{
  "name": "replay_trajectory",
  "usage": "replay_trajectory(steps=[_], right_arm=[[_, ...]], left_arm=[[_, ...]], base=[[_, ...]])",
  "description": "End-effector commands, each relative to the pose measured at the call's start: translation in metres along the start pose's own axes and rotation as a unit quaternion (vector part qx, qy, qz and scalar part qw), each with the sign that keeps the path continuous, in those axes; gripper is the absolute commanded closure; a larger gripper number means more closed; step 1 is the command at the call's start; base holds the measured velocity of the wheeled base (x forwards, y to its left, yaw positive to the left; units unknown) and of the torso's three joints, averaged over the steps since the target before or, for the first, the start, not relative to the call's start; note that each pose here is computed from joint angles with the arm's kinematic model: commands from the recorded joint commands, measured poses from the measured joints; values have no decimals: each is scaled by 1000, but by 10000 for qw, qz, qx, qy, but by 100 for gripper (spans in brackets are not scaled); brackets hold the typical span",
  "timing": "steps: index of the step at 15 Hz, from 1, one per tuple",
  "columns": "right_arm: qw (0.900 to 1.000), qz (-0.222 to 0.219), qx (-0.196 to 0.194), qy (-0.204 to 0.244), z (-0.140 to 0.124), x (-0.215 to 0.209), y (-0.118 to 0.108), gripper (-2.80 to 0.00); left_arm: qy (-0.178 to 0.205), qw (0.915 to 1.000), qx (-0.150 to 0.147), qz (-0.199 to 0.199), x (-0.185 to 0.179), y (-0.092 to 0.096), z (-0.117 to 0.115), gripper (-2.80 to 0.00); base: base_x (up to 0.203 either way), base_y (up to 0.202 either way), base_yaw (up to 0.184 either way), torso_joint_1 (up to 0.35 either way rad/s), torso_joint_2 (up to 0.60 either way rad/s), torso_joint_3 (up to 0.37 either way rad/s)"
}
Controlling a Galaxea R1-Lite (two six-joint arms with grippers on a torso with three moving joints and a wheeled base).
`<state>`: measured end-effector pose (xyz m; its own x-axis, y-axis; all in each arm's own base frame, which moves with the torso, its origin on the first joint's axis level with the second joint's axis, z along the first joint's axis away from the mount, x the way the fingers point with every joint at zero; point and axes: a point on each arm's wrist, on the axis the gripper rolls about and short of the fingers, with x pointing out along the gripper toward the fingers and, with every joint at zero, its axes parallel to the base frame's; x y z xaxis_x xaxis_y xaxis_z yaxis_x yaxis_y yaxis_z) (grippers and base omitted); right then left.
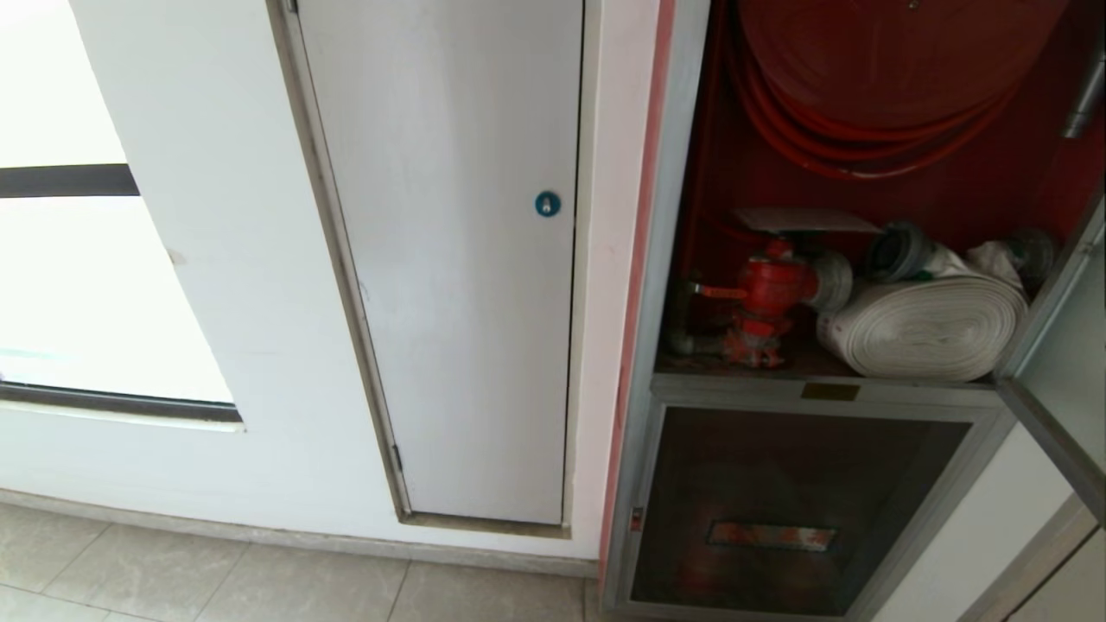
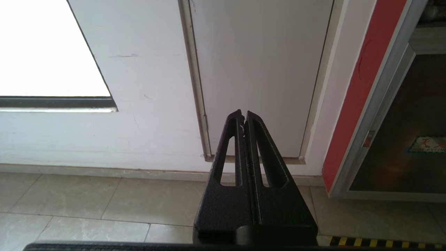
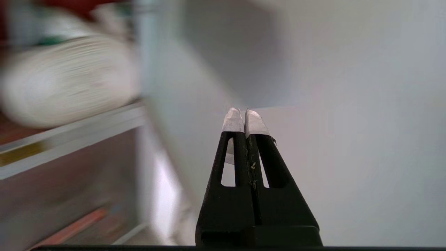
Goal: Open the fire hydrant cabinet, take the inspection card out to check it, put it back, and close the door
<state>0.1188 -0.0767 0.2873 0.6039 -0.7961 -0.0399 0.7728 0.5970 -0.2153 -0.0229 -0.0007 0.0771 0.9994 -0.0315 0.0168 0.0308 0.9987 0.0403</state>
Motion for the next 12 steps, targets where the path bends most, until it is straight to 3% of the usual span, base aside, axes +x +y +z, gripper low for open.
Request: replay_trajectory(steps=[1,4,6,12], right_arm=[[9988,479,8,34,-6,-4,14,0],[9905,1351,225,138,-16,-12,38,0],[9738,2220,452,185,-25,-24,49,0],[9452,3192,655,-192,-47,-70,31,0]], left_arm=[[23,10000,0,1,0,0,-2,0],[23,10000,0,3,0,0,-2,0],[23,10000,0,3,0,0,-2,0],[23,10000,0,-4,0,0,-2,0]], base=[[0,0,0,0,0,0],[0,0,0,0,0,0],[0,0,0,0,0,0],[0,0,0,0,0,0]])
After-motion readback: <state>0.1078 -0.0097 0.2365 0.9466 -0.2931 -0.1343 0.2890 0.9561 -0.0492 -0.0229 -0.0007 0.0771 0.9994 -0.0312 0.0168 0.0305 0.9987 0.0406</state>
